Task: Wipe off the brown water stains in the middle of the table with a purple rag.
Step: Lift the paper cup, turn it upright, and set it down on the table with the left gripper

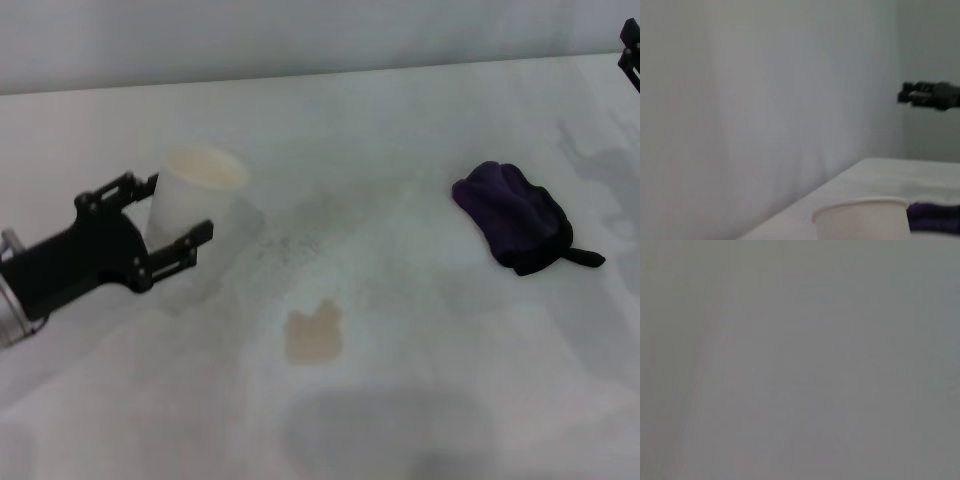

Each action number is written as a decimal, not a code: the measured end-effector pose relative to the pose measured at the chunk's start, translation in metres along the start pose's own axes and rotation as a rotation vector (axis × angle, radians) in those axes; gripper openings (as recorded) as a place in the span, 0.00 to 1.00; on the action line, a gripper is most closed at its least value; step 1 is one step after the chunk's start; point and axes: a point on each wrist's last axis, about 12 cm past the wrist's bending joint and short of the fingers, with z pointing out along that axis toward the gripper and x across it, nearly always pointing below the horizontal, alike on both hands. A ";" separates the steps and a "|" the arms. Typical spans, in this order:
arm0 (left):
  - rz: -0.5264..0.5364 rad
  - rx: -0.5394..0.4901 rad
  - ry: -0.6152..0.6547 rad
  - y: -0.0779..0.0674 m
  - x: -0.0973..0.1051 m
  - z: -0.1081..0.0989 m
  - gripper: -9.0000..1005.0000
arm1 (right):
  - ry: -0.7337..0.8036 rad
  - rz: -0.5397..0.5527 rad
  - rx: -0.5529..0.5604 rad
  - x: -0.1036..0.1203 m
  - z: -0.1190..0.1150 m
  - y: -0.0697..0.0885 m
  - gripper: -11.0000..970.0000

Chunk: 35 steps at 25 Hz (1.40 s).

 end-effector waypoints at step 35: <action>0.033 -0.240 0.115 -0.083 0.069 -0.043 0.74 | 0.066 -0.023 0.008 0.005 0.006 -0.005 0.80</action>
